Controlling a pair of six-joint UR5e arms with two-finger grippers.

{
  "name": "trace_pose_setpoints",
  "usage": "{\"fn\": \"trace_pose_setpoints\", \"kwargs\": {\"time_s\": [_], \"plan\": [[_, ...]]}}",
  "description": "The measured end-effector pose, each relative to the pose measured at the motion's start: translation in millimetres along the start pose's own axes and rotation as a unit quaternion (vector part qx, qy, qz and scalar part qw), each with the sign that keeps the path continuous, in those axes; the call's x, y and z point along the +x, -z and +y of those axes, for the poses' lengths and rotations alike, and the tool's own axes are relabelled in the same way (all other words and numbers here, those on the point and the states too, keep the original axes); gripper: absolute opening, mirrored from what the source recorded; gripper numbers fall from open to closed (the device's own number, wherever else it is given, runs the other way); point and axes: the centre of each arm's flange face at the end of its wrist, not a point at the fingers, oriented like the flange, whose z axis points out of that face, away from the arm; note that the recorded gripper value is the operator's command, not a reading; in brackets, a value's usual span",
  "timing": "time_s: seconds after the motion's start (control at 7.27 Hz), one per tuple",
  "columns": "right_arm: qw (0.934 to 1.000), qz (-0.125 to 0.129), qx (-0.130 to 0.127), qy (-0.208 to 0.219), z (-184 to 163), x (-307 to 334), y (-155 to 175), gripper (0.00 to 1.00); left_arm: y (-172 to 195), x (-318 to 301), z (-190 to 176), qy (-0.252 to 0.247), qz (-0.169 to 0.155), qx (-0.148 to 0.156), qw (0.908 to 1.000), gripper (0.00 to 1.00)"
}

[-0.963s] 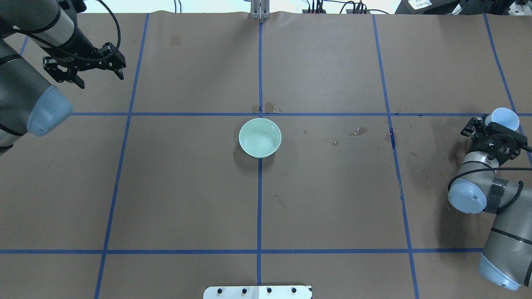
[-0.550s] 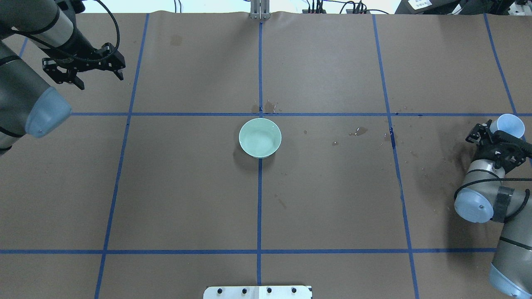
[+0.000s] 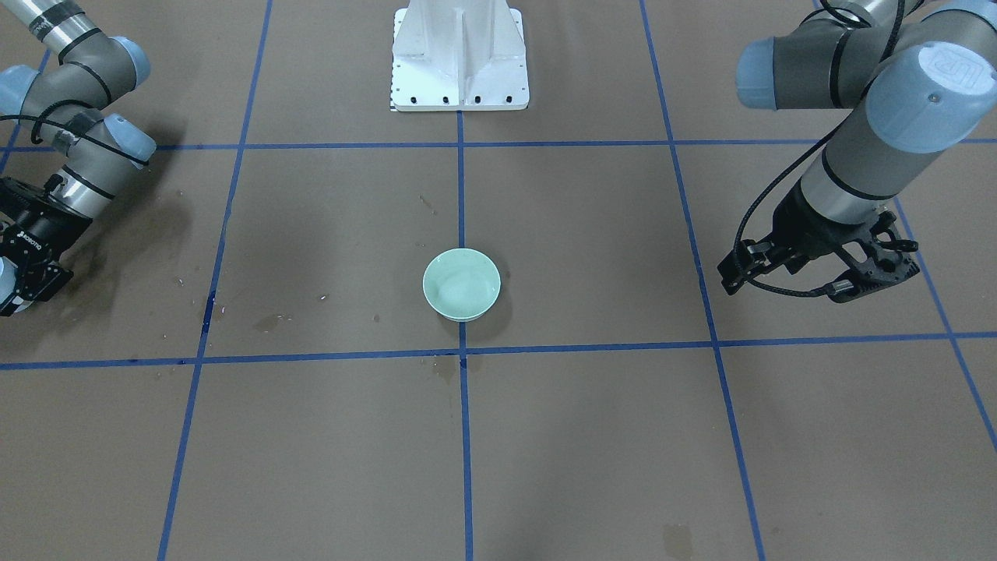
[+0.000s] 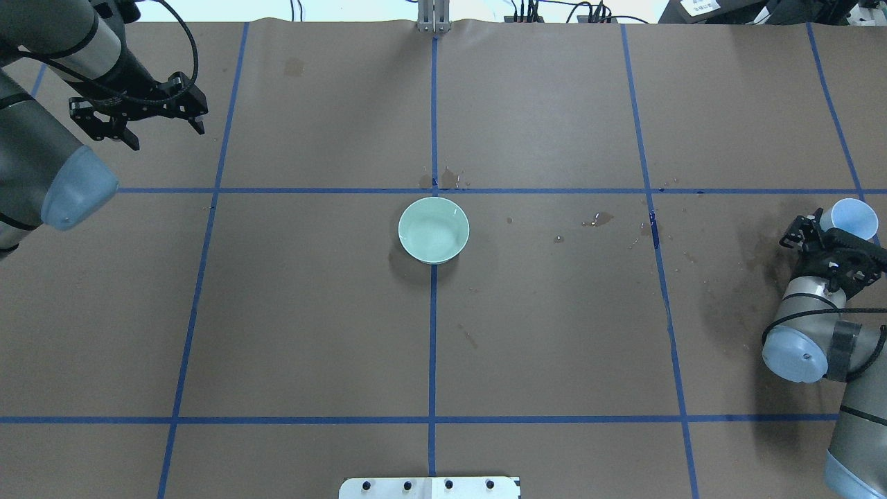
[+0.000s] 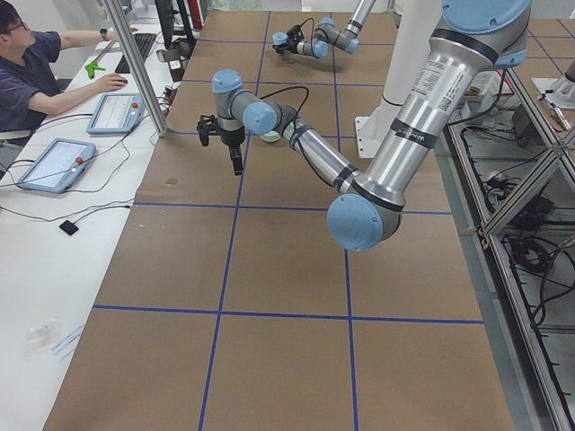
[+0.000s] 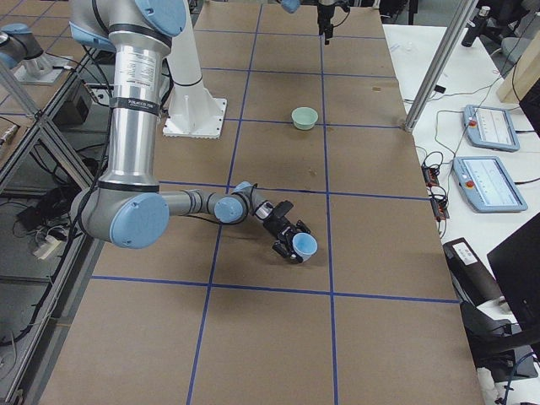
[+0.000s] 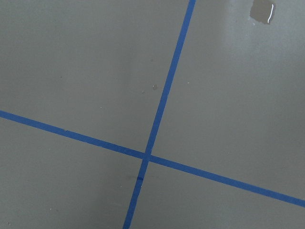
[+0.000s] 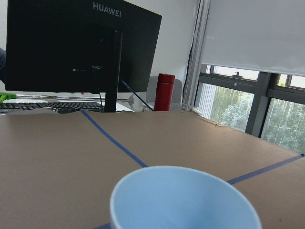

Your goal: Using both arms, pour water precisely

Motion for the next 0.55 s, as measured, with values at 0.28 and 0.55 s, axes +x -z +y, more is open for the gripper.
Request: {"fn": "trace_pose_setpoints", "kwargs": {"time_s": [0.28, 0.55], "plan": [[1.0000, -0.002, -0.001, 0.005, 3.3, 1.7, 1.8, 0.44, -0.4, -0.6, 0.0, 0.000, 0.000, 0.000, 1.0000, 1.00], [1.0000, -0.002, -0.001, 0.006, 4.6, 3.6, 1.8, 0.79, -0.6, -0.2, 0.3, 0.000, 0.000, 0.000, 1.0000, 1.00]]}}
